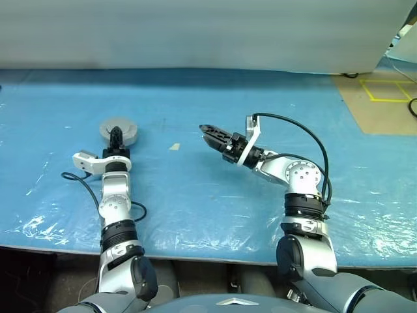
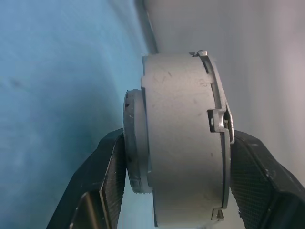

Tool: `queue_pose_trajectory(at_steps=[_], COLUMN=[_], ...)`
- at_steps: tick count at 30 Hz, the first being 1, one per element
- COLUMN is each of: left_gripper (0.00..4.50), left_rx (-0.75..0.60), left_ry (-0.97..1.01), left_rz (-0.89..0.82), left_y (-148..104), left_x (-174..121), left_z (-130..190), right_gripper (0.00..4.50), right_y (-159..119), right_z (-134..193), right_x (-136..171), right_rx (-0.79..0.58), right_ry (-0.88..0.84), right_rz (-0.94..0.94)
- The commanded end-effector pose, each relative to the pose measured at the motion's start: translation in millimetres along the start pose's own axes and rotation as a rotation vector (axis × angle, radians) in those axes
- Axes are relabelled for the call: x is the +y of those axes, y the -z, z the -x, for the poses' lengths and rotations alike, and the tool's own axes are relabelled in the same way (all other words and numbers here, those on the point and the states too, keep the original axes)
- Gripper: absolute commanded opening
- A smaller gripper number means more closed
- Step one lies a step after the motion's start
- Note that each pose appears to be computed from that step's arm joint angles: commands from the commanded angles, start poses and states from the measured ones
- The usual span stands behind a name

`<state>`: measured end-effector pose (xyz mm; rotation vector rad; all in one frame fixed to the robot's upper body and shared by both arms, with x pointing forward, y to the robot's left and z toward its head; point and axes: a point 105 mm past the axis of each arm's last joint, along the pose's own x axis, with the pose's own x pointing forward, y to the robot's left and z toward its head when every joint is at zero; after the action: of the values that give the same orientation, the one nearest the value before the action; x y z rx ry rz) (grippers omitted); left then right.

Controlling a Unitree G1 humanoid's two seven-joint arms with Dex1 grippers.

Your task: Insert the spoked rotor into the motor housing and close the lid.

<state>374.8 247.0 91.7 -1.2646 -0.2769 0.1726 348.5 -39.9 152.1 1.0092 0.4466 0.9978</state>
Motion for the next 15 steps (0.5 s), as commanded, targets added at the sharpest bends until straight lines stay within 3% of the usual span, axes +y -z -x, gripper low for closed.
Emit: queue_pose_trajectory(at_steps=[1,15], left_gripper=[2.81,2.81], left_rx=[-0.02,-0.107], left_ry=[0.057,-0.099], left_rz=[-0.039,-0.091], left_y=[-7,-21], left_x=[-15,17], left_z=[-5,2], right_gripper=[3.49,3.49], right_y=[-5,2], right_z=[-4,-5], right_x=[16,13], right_rx=[-0.003,0.052], right_ry=[-0.061,-0.03], right_rz=[0.044,0.131])
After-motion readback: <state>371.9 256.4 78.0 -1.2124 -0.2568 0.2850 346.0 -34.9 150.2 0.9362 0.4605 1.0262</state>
